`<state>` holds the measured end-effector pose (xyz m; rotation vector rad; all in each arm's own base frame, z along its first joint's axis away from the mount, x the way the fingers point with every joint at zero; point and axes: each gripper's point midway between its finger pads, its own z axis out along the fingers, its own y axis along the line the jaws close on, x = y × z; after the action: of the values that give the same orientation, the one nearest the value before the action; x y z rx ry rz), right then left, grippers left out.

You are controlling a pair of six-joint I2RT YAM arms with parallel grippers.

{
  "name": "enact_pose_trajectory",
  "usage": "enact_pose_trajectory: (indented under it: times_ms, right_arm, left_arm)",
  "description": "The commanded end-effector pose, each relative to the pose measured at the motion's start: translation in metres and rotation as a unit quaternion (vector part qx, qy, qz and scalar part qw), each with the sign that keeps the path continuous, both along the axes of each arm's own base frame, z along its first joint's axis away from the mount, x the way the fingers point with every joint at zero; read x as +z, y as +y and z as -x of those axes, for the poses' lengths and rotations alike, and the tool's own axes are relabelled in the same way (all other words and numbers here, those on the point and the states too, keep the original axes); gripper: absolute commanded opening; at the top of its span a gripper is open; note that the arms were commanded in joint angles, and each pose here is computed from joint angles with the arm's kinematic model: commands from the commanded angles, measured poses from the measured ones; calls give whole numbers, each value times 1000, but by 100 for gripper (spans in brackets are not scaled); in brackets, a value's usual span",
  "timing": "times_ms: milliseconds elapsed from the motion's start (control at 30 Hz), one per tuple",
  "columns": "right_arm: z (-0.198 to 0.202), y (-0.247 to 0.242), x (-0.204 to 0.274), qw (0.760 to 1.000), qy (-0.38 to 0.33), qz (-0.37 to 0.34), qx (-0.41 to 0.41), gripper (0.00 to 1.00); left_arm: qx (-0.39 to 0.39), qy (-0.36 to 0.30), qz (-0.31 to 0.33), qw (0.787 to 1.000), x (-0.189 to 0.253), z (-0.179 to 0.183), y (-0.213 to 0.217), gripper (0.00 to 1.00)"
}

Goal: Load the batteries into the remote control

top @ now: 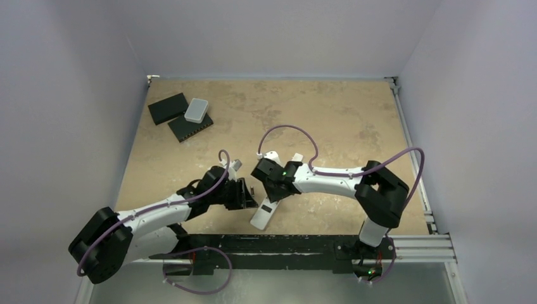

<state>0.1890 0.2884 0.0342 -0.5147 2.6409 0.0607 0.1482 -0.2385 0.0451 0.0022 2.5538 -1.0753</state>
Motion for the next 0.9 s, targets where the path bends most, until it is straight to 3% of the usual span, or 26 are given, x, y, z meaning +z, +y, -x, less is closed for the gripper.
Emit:
enact_pose_trajectory:
  times_ms: [0,267,867]
  right_arm:
    - [-6,10,14,998,-9,-45,32,42]
    - [3,19,11,995,12,-72,68,41]
    - [1,9,6,994,25,-86,62,39]
  left_arm:
    - [-2,-12,1,1000,6,-2,0,37]
    - [-2,-12,-2,1000,6,-4,-1,37]
    - [-3,-12,-7,1000,6,-7,-3,37]
